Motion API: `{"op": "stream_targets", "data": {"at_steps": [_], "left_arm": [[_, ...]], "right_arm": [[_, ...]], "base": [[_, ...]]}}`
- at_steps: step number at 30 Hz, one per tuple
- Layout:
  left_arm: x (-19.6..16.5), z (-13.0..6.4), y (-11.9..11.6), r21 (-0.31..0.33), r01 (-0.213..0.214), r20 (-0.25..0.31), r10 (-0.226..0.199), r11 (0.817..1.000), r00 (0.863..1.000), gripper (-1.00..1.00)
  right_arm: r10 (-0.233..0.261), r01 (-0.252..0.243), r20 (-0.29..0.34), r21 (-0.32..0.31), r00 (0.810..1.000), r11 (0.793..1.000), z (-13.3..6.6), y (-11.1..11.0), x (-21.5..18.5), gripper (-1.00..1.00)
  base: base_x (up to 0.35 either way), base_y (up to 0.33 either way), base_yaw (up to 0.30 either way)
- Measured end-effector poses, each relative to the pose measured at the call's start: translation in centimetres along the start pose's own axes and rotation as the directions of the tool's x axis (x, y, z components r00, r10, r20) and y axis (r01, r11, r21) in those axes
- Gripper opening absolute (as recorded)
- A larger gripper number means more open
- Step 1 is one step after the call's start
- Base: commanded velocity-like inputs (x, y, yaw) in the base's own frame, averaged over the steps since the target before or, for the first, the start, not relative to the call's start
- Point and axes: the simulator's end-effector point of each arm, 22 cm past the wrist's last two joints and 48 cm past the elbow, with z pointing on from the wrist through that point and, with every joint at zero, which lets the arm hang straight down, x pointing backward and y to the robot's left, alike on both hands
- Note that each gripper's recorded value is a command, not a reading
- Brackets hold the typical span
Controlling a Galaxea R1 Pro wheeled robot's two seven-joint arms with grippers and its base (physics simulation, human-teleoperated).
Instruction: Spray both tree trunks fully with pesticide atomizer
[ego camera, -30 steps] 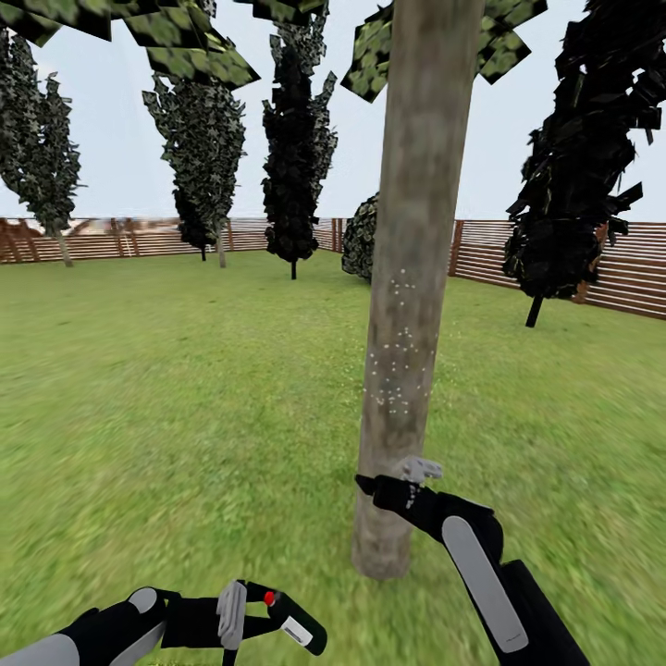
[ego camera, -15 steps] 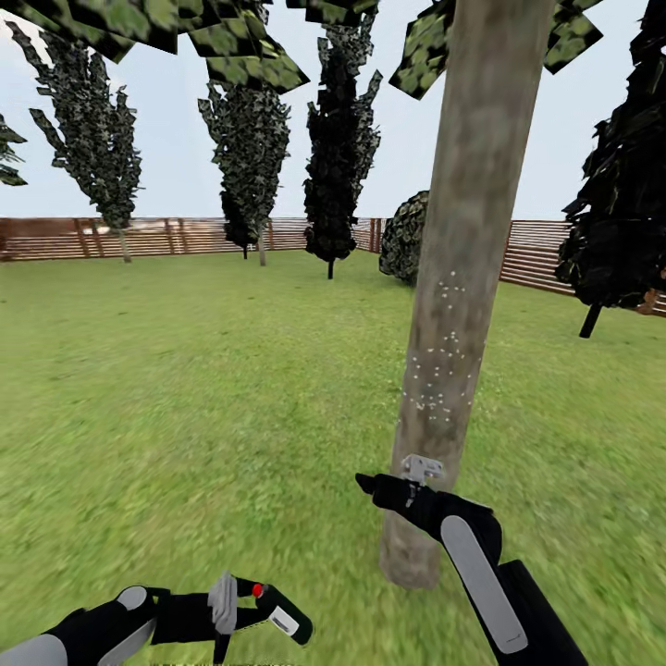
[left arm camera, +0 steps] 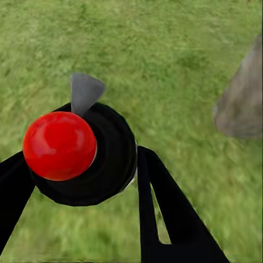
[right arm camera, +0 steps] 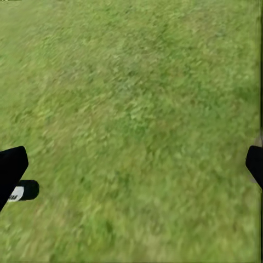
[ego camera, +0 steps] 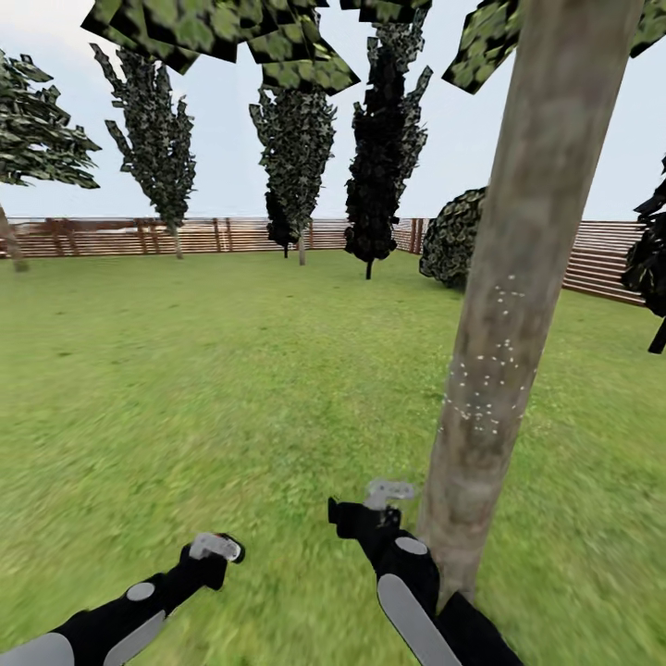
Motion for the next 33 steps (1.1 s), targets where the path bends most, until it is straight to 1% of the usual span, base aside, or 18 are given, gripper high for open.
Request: {"op": "stream_targets", "data": {"at_steps": [1, 2, 3, 4, 5, 6, 7, 9, 14, 18, 30, 33], "left_arm": [[-0.1, -0.1, 1.2, -0.052, 0.041, 0.006, -0.040, 0.998, 0.999, -1.00], [-0.1, -0.1, 1.7, -0.074, 0.067, 0.011, -0.066, 0.995, 0.998, -1.00], [-0.2, -0.2, 2.6, -0.109, 0.124, 0.021, -0.123, 0.986, 0.992, -1.00], [-0.1, -0.3, 3.3, -0.136, 0.179, 0.032, -0.176, 0.974, 0.984, -1.00], [-0.1, -0.4, 3.6, -0.147, 0.203, 0.037, -0.199, 0.968, 0.979, -1.00], [-0.1, -0.5, 4.0, -0.163, 0.239, 0.045, -0.235, 0.957, 0.971, -1.00], [0.0, -0.5, 4.4, -0.176, 0.263, 0.049, -0.259, 0.949, 0.965, -1.00], [0.2, -0.6, 4.7, -0.189, 0.285, 0.053, -0.279, 0.940, 0.959, -1.00], [0.4, -0.8, 5.3, -0.206, 0.309, 0.056, -0.304, 0.928, 0.951, -1.00], [0.5, -0.8, 5.4, -0.213, 0.312, 0.056, -0.307, 0.926, 0.950, -1.00], [0.6, -0.8, 5.6, -0.226, 0.315, 0.056, -0.310, 0.922, 0.949, -1.00], [0.7, -0.8, 5.6, -0.225, 0.316, 0.055, -0.311, 0.922, 0.949, -1.00]], "right_arm": [[-0.003, 0.003, 0.010, 0.010, 1.000, 1.000, -0.1, 0.2, 0.2, 1.00], [-0.005, 0.005, 0.014, 0.014, 1.000, 1.000, -0.1, 0.2, 0.3, 1.00], [-0.006, 0.005, 0.019, 0.019, 1.000, 1.000, -0.2, 0.3, 0.4, 1.00], [-0.007, 0.006, 0.023, 0.023, 1.000, 1.000, -0.2, 0.3, 0.5, 1.00], [-0.007, 0.006, 0.024, 0.024, 1.000, 1.000, -0.3, 0.4, 0.5, 1.00], [-0.007, 0.006, 0.026, 0.026, 1.000, 1.000, -0.3, 0.4, 0.5, 1.00], [-0.008, 0.007, 0.026, 0.027, 1.000, 1.000, -0.3, 0.4, 0.6, 1.00], [-0.008, 0.007, 0.027, 0.028, 1.000, 1.000, -0.3, 0.4, 0.6, 1.00], [-0.007, 0.007, 0.028, 0.029, 1.000, 1.000, -0.3, 0.4, 0.6, 1.00], [-0.007, 0.006, 0.029, 0.028, 1.000, 1.000, -0.3, 0.5, 0.6, 1.00], [-0.006, 0.005, 0.029, 0.025, 1.000, 1.000, -0.3, 0.7, 0.6, 1.00], [-0.006, 0.005, 0.029, 0.029, 1.000, 1.000, -0.3, 0.5, 0.7, 1.00]], "base": [[0.000, 0.000, 0.288], [0.000, 0.000, 0.288], [0.000, 0.000, 0.288], [0.000, 0.000, 0.288], [0.000, 0.000, 0.269], [0.000, 0.000, 0.187], [0.000, 0.000, 0.150], [0.000, 0.000, 0.079], [0.000, 0.000, 0.023], [0.000, 0.000, 0.069], [0.000, 0.000, 0.259], [0.000, 0.000, 0.122]]}}
